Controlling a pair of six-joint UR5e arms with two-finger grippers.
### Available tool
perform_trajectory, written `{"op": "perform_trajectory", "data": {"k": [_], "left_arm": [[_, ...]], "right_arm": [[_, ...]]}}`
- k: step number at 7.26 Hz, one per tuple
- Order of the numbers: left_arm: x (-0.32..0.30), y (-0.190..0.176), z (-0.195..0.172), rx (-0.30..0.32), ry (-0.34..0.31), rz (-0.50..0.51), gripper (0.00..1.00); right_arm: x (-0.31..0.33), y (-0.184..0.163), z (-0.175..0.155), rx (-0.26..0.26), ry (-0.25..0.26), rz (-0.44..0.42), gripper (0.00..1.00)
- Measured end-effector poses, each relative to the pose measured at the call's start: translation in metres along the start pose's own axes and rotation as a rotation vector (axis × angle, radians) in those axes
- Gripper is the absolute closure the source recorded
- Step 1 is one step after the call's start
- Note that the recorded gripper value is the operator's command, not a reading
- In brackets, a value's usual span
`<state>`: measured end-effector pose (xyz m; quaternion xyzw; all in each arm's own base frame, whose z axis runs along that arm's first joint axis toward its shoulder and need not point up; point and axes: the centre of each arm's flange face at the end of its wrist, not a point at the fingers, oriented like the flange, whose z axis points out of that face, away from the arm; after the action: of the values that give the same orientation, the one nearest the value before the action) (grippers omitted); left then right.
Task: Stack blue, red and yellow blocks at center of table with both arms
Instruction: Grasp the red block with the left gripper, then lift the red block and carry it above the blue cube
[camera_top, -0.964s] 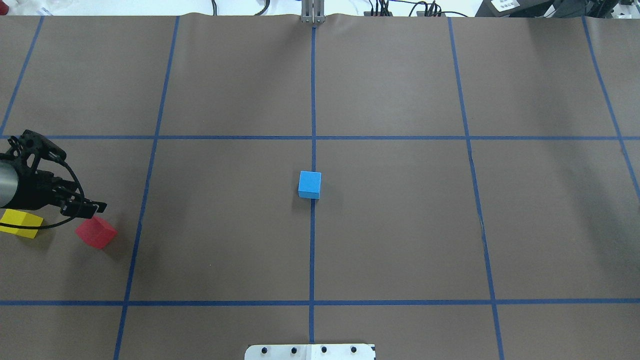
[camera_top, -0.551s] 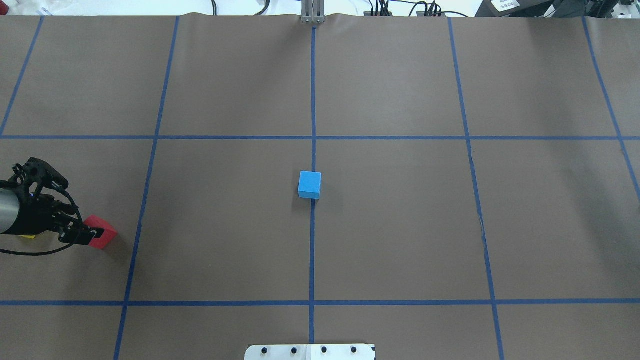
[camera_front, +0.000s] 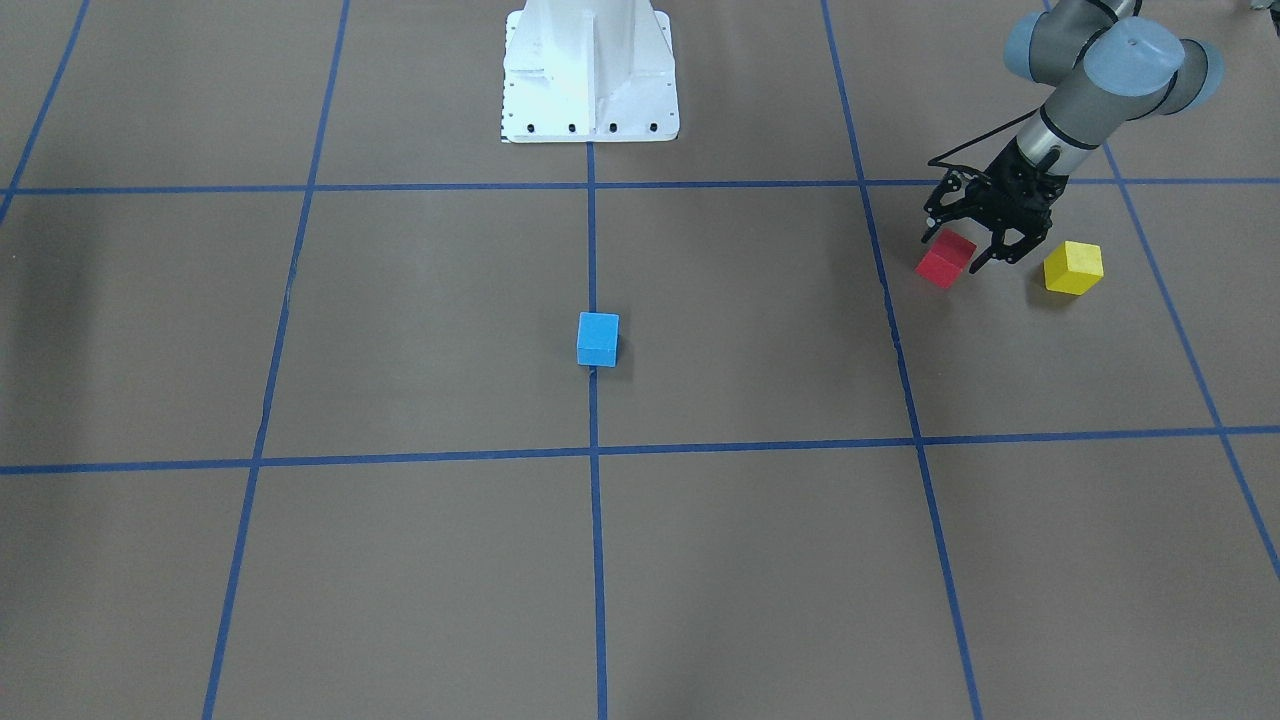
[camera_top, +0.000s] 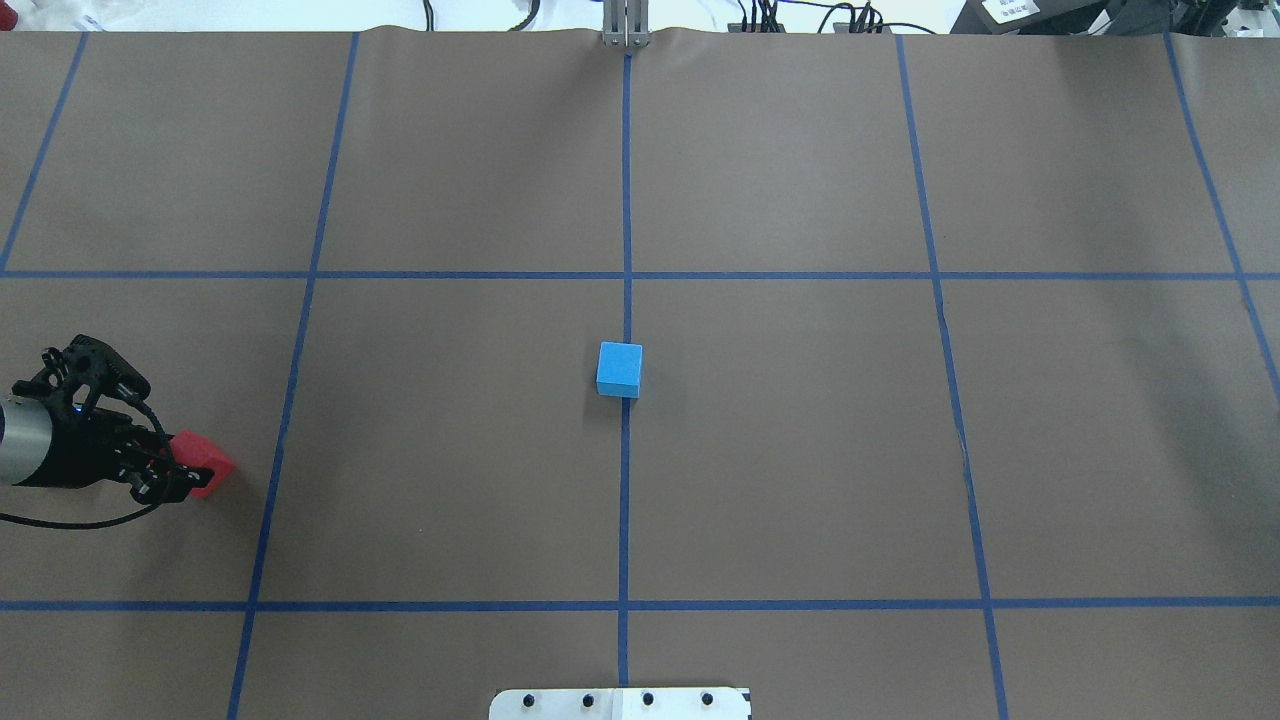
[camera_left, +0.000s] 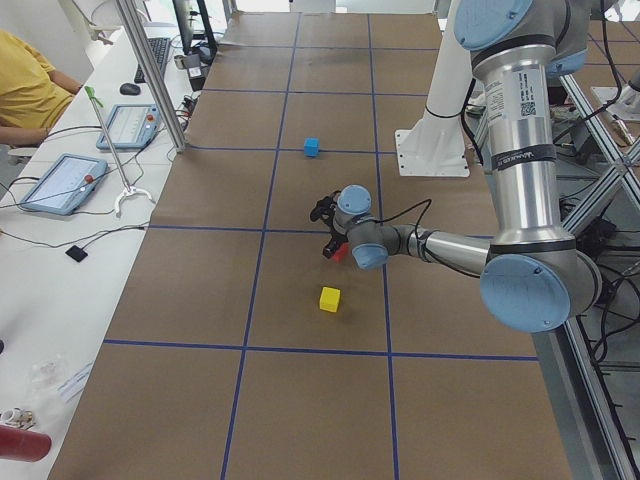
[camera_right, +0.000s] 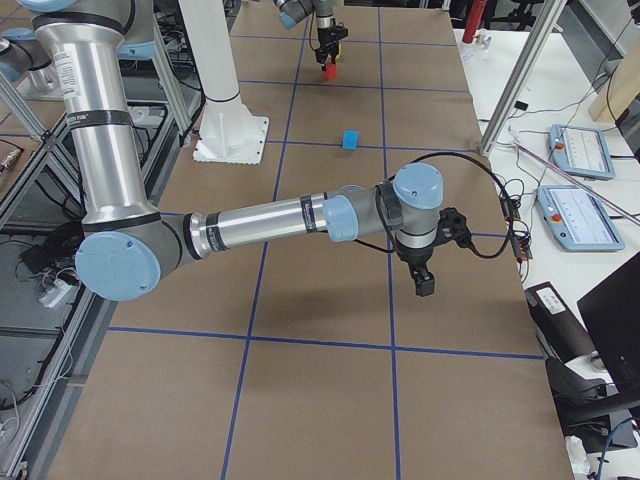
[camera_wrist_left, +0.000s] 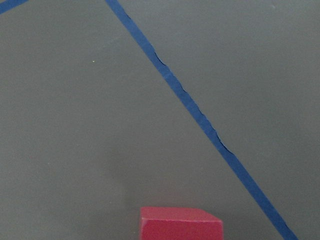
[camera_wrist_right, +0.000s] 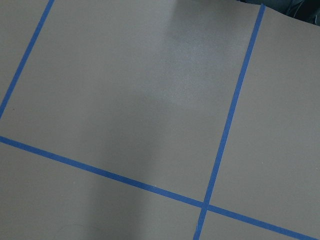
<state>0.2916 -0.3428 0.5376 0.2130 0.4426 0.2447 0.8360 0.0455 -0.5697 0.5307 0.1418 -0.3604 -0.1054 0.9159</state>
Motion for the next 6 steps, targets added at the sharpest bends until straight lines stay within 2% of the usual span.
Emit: {"op": "perform_trajectory", "data": {"k": [1,3,4,6], "left_arm": [[0.002,-0.002,-0.003,0.011,-0.004,0.003,1.00],[0.006,-0.023,-0.034,0.044,0.000,-0.015,1.00],[0.007,-0.050,-0.053,0.040,-0.003,-0.052,1.00],[0.031,-0.145,-0.076,0.010,-0.045,-0.143,1.00]], "right_arm": [[0.000,0.000,0.001,-0.001,0.001,0.001,0.00],[0.003,0.003,0.004,-0.009,0.002,0.010,0.00],[0.007,0.008,0.008,-0.019,0.001,0.019,0.00],[0.017,0.029,0.021,-0.048,-0.002,0.043,0.00]]}}
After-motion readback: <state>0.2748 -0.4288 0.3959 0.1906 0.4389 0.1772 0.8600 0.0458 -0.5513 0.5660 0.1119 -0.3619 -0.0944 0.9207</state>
